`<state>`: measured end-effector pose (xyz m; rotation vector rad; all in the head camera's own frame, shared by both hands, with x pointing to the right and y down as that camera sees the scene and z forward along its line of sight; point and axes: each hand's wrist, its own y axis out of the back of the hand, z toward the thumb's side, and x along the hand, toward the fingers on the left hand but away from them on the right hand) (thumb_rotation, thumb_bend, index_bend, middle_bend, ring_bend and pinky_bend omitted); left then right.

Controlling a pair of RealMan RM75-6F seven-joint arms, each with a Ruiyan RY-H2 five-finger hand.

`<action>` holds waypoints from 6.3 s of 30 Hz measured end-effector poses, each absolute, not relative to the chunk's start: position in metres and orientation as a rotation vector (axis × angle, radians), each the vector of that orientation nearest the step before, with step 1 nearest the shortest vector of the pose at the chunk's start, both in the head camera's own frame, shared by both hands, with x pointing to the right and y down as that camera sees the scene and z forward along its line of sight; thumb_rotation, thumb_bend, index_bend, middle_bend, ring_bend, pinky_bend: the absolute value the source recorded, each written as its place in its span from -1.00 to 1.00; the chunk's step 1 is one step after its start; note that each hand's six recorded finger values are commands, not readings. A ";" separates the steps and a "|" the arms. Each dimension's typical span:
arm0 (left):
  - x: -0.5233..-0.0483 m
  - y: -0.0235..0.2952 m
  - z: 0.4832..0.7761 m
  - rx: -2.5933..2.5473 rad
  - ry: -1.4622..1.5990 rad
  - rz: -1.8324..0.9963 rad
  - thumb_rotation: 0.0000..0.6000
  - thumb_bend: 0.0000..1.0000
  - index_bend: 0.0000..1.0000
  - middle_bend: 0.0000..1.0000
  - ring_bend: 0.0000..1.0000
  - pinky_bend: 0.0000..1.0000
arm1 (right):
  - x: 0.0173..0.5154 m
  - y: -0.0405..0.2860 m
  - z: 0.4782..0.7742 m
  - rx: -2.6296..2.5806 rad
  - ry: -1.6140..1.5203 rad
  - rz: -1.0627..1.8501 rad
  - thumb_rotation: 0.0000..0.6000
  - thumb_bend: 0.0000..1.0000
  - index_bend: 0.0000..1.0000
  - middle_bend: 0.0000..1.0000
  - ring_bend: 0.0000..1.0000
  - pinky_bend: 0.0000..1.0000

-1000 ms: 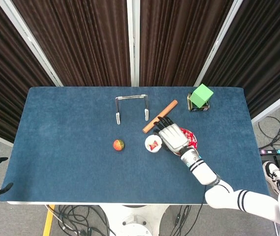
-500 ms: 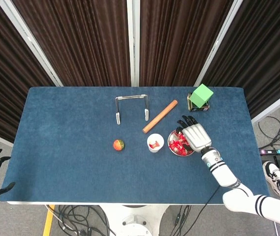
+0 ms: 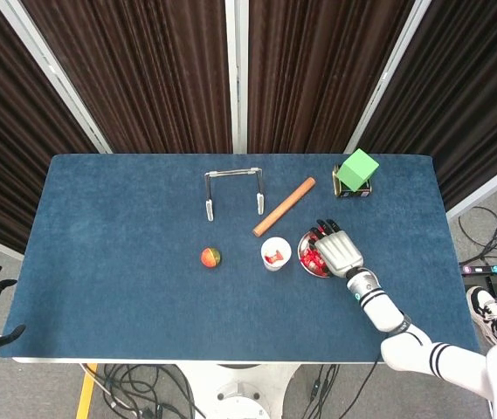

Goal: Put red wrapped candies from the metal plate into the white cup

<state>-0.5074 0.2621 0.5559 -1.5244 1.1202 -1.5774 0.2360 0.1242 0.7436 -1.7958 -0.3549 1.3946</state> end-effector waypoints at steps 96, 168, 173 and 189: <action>-0.508 0.264 0.549 -1.503 1.119 -1.572 1.00 -1.00 -0.37 -0.63 -0.78 -0.63 | 0.213 0.118 0.748 -1.775 -0.306 1.345 1.00 -0.53 -0.13 -0.80 -1.00 -0.90; -0.503 0.263 0.551 -1.518 1.123 -1.549 1.00 -1.00 -0.37 -0.63 -0.78 -0.63 | 0.261 0.111 0.695 -1.758 -0.427 1.380 1.00 -0.57 -0.19 -0.78 -1.00 -1.00; -0.505 0.264 0.551 -1.515 1.126 -1.560 1.00 -1.00 -0.37 -0.63 -0.78 -0.63 | 0.276 0.107 0.713 -1.712 -0.409 1.444 1.00 -0.57 -0.19 -0.80 -1.00 -1.00; -0.507 0.264 0.555 -1.519 1.117 -1.582 1.00 -1.00 -0.37 -0.63 -0.78 -0.63 | 0.269 0.100 0.756 -1.699 -0.365 1.514 1.00 -0.56 -0.18 -0.80 -1.00 -1.00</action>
